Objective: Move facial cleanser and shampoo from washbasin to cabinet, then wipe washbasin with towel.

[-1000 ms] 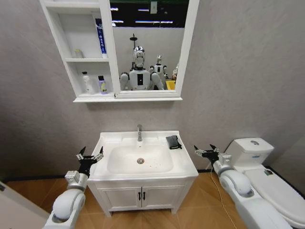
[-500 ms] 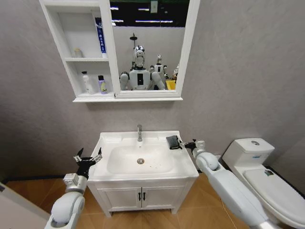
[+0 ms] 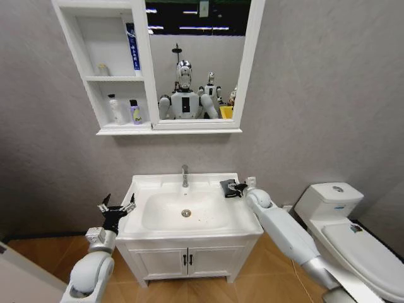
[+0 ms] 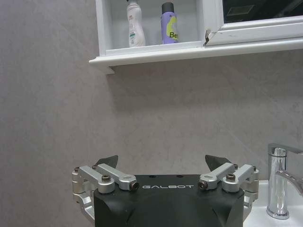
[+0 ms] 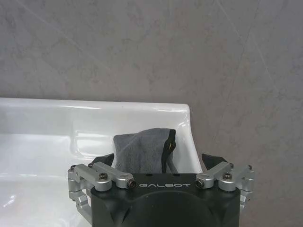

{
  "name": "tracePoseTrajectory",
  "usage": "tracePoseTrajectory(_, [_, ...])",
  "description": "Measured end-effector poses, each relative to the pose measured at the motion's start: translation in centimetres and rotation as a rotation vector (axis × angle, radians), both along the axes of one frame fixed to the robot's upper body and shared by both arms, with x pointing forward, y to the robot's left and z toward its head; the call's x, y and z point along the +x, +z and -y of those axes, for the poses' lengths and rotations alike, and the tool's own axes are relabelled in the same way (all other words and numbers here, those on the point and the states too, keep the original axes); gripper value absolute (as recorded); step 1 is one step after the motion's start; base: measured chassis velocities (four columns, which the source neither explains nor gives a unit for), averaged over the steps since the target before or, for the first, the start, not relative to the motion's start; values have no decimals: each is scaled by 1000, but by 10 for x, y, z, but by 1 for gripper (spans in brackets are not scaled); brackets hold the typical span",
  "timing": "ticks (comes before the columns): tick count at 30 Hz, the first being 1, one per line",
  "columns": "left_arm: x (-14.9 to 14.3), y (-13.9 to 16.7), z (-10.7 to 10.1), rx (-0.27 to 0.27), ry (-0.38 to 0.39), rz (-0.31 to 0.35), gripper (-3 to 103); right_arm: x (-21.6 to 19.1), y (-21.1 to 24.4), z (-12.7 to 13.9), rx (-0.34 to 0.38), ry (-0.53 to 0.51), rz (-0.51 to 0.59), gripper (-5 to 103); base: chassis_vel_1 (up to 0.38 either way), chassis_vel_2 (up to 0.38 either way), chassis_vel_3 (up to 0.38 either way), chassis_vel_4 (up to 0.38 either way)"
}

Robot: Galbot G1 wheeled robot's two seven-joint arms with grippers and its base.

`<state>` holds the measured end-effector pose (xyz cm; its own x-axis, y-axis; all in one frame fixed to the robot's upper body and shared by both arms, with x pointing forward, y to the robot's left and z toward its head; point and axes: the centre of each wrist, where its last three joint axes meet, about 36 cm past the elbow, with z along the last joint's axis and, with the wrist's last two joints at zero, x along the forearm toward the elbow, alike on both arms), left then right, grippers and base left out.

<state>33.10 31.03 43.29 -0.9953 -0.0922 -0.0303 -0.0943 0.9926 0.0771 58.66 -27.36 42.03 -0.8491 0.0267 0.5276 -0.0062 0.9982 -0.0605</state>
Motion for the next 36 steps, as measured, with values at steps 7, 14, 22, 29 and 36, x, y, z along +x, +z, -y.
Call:
tracePoseTrajectory(7, [0,0,-2,4,2,1,100,3,-11,5,-23,-16,-41,100,0,0,0,0])
tracePoseTrajectory(14, [0,3,1,-8,3,9,100,8,-24,0,-18,10,-52,100,0,0,0,0])
tracePoseTrajectory(22, [1,5,3,-8,-4,10,100,16,-34,-17,-4,20,-60,100,0,0,0,0])
tracePoseTrajectory(29, [2,7,-2,-1,-2,11,100,19,-43,-10,-19,4,-71,100,0,0,0,0])
tracePoseTrajectory(36, [2,7,-4,1,-1,12,100,23,-47,-4,-36,-10,-69,84,0,0,0,0])
